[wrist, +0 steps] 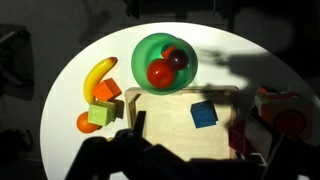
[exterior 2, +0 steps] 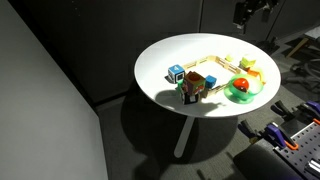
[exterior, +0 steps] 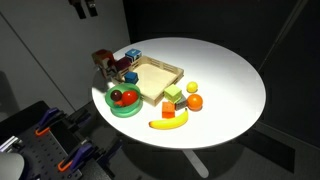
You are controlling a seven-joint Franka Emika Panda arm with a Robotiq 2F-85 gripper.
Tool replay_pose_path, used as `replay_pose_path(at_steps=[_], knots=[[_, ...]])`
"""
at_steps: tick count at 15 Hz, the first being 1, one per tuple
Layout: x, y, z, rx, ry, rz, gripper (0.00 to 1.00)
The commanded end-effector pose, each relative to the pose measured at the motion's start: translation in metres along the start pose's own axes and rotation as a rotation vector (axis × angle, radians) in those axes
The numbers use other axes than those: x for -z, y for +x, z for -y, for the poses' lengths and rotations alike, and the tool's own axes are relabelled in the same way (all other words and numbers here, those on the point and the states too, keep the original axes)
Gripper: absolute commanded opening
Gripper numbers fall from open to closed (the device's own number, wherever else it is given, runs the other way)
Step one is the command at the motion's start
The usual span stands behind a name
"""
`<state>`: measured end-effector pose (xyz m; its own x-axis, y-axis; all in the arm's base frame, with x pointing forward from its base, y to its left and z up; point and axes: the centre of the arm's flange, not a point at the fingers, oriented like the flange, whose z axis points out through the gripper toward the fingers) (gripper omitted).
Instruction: Shift the orange and white cube-shaped toy to the tray
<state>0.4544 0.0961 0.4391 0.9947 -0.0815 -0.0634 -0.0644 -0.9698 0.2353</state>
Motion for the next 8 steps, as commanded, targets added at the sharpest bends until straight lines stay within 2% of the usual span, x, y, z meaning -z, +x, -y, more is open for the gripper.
replay_pose_path(at_steps=[1,8], knots=[[-0.007,0.027,0.034,0.022,0.001,-0.02,1.0],[-0.044,0.056,0.092,0.114,0.009,-0.069,1.0]])
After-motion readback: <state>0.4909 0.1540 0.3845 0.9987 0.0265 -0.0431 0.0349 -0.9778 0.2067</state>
